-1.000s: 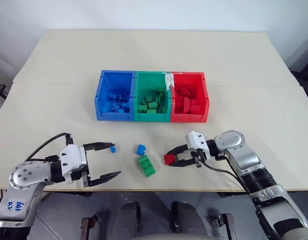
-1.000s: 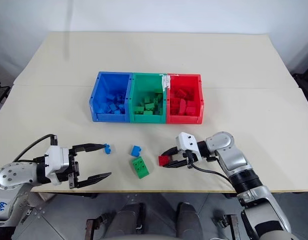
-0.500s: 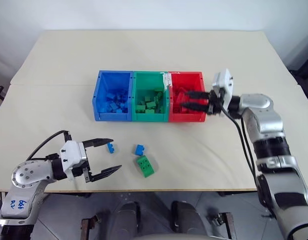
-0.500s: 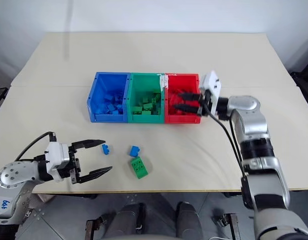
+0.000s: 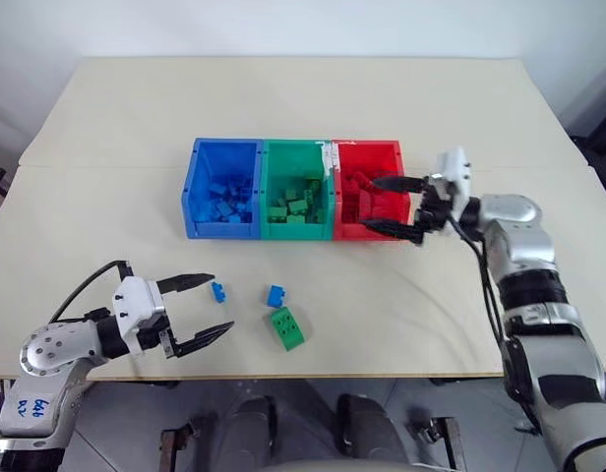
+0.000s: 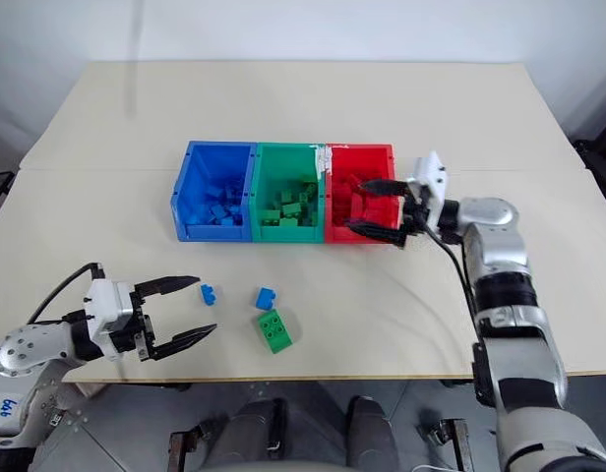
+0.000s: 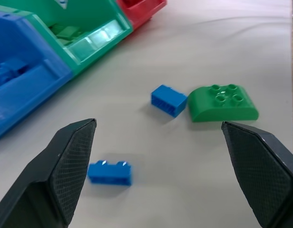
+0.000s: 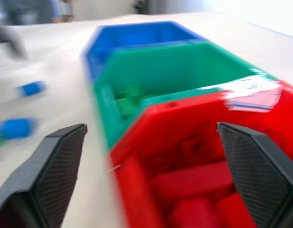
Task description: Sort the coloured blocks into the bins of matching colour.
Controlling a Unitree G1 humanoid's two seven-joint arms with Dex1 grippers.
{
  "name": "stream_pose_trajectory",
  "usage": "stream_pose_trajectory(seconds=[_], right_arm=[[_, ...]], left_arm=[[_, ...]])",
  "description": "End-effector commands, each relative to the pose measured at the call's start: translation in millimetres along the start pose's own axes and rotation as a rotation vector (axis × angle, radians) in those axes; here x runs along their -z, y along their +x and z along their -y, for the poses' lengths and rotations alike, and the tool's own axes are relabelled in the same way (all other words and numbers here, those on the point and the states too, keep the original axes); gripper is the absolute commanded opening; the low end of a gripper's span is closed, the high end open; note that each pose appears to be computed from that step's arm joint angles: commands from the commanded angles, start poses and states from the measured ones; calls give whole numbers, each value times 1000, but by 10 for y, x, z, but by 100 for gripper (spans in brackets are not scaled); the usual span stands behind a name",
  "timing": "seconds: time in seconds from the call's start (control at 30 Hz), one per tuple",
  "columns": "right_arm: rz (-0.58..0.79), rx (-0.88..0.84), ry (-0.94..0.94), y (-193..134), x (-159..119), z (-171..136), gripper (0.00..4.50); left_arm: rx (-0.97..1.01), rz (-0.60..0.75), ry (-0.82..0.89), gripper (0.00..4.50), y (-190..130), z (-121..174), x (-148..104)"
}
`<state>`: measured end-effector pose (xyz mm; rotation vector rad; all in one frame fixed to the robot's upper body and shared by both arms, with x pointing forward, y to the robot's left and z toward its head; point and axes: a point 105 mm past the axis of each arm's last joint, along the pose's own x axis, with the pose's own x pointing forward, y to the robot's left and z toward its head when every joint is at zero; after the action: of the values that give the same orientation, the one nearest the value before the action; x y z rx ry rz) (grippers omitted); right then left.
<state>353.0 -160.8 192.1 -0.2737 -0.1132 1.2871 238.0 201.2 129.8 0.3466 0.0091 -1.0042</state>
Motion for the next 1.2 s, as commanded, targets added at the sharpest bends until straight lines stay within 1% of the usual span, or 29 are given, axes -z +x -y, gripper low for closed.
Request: stream_pose_trajectory(seconds=[0.03,0.13,0.23,0.3,0.37,0.47,0.67,0.77,0.83,1.0,1.07,1.2], right_arm=[[-41,-89,-87,-271,-80,-256,449],[-67,-52,-70,-536,5,-365,449],[-128,-24,-14,-783,83,-440,449],[-159,-24,26,-877,106,-476,449],[-159,-3,32,-893,127,-461,449],[-134,-42,28,-710,144,-512,449],[-59,-289,96,43,40,-901,449],[-45,-394,79,368,34,-1119,449],[-53,-449,57,517,78,-1237,449],[-114,-476,67,818,251,-1382,449],[-141,-481,40,897,302,-1445,449],[-127,-479,-31,1059,355,-1520,449]], left_arm=[[-15,6,34,450,-88,-70,-48],[-9,4,45,450,-108,-109,-59],[-13,-4,47,450,-148,-144,-59],[-20,-13,43,450,-178,-165,-51],[-25,-11,28,450,-197,-180,-44],[-26,-11,38,450,-194,-192,-46],[-23,-4,55,450,-159,-185,-81],[-23,2,53,450,-149,-142,-99],[-25,7,46,450,-142,-109,-105],[-34,8,22,450,-145,-15,-92],[-42,8,13,450,-150,10,-90],[-53,4,-4,450,-157,52,-66]])
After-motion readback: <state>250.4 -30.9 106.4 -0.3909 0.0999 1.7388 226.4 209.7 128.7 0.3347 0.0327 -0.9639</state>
